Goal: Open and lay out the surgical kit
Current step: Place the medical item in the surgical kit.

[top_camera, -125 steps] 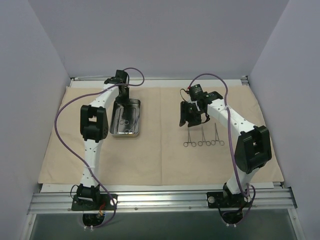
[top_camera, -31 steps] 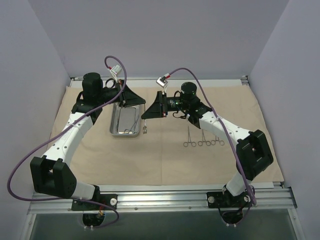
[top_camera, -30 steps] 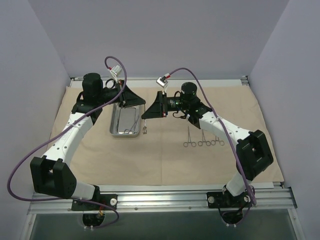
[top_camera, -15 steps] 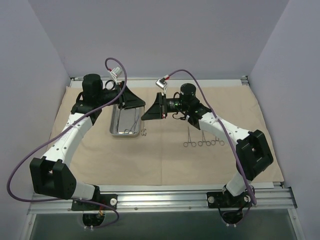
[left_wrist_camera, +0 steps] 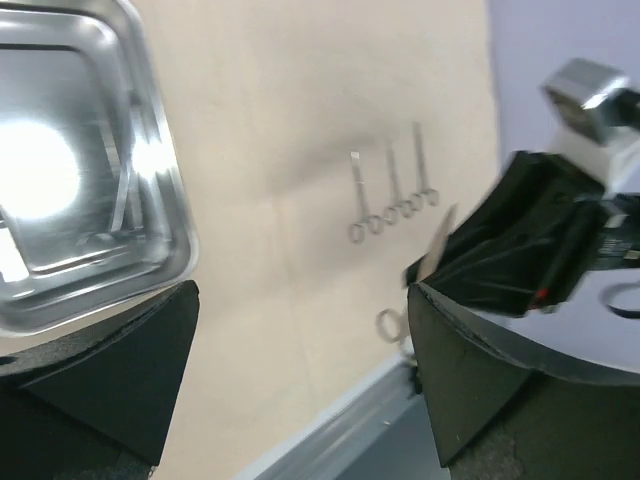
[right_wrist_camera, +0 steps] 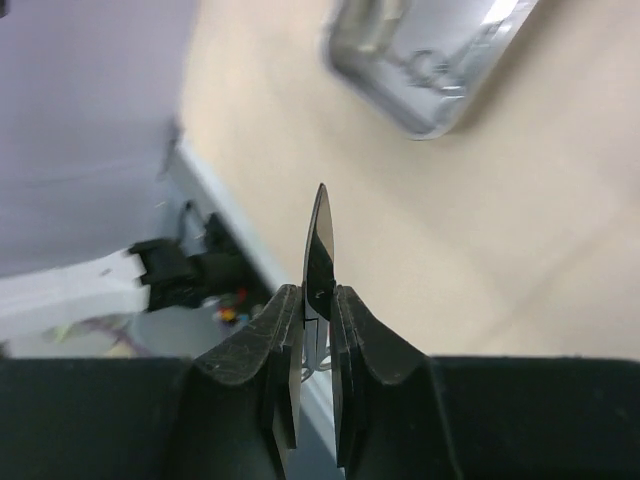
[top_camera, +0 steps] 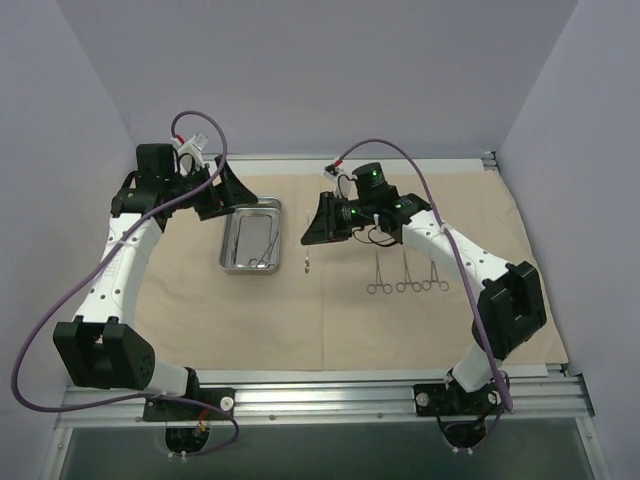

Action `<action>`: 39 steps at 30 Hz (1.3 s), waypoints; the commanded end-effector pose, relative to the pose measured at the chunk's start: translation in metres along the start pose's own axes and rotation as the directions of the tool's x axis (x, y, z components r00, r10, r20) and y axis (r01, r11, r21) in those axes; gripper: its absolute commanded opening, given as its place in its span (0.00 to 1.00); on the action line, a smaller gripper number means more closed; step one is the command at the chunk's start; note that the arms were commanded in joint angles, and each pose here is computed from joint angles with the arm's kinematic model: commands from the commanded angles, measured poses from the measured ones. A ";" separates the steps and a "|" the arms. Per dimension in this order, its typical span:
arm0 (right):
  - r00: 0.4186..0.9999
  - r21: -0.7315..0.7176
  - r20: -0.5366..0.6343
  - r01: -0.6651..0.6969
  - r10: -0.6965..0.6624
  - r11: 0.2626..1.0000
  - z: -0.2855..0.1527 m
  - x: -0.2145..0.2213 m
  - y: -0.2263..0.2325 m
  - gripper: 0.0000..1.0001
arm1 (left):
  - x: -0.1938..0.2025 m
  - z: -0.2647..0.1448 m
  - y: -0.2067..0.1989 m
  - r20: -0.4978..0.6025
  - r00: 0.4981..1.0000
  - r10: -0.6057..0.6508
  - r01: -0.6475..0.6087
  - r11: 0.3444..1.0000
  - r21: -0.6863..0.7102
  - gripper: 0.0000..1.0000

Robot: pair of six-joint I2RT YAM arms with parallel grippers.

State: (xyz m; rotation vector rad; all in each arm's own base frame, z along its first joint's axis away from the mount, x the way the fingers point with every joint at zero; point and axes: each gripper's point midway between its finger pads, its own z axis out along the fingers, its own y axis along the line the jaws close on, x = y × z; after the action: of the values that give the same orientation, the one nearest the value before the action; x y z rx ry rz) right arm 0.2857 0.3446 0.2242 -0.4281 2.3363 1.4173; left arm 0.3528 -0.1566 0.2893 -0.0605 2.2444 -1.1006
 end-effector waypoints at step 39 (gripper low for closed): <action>0.959 0.990 -0.079 0.043 0.273 0.135 -0.283 0.078 -0.346 0.00 | 0.022 -0.023 0.106 -0.051 0.996 0.069 -0.085 0.872 -0.482 0.94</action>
State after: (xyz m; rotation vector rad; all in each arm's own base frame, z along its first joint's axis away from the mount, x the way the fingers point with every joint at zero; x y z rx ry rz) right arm 0.3321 -0.0616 0.0422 0.0461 2.8794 -0.4473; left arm 0.3378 -0.0782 0.1931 -0.2007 2.5374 -0.4705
